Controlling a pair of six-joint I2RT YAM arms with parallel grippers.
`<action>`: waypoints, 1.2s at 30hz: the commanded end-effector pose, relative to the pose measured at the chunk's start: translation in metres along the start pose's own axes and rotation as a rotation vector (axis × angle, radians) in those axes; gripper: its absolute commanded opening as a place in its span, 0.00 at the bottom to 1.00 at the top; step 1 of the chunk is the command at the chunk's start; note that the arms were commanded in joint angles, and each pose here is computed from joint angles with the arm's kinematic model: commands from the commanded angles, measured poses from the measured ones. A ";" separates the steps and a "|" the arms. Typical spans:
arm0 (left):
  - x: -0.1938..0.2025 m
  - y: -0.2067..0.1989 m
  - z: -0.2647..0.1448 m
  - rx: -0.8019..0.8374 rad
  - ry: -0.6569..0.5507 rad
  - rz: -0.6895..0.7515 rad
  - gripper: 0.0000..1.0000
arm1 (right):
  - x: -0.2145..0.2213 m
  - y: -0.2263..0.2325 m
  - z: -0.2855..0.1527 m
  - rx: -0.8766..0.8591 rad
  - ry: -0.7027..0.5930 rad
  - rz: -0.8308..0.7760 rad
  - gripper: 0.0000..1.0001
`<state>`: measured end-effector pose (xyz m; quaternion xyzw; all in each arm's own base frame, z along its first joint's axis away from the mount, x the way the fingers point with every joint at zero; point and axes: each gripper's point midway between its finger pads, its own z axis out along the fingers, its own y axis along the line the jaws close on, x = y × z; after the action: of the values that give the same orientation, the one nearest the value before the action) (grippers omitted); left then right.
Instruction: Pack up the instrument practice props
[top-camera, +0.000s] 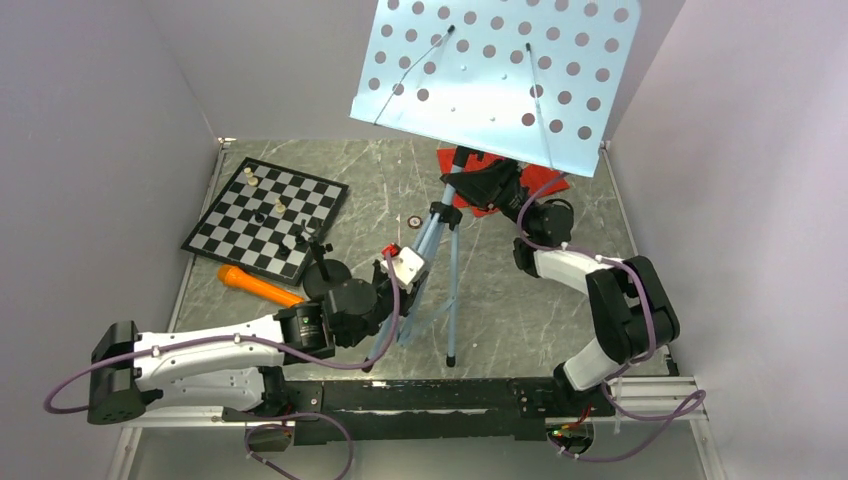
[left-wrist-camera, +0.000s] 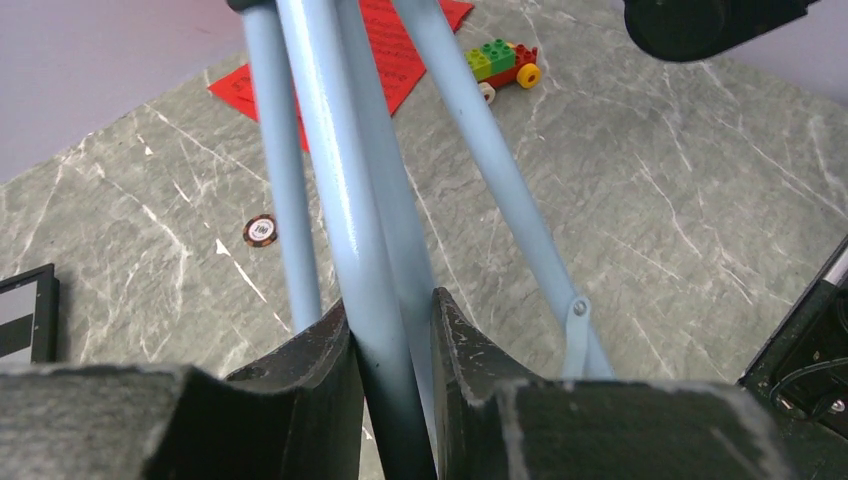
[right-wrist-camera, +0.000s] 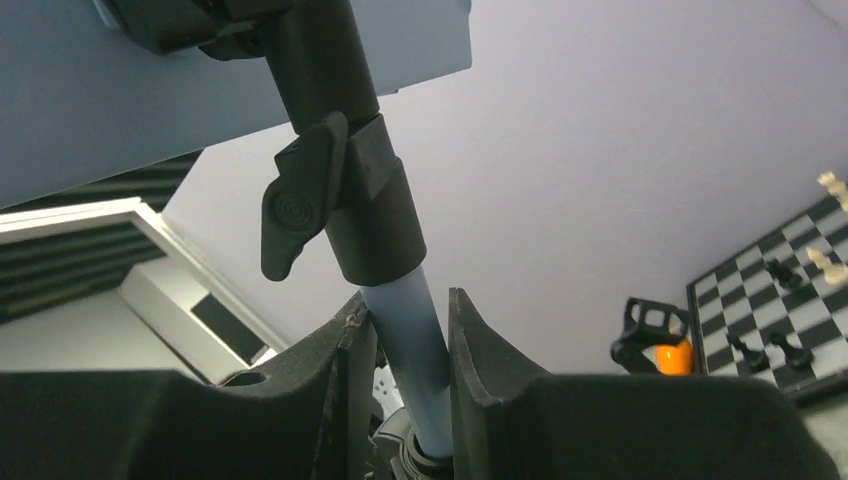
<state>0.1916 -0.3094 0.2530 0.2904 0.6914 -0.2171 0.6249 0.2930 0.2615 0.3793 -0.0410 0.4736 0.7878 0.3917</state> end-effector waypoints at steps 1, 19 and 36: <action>-0.086 -0.023 -0.023 0.121 -0.335 -0.025 0.00 | 0.010 -0.011 -0.006 0.006 -0.029 0.136 0.00; -0.021 -0.029 -0.006 0.087 -0.242 -0.002 0.00 | 0.041 -0.073 -0.030 0.109 0.004 0.152 0.00; 0.047 -0.022 0.007 0.037 -0.130 0.063 0.00 | 0.058 -0.140 -0.060 0.269 0.003 0.203 0.00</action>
<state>0.1789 -0.3191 0.1931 0.3257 0.6479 -0.2028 0.6580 0.3358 0.2888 0.1208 0.1906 0.6985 0.6642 0.1858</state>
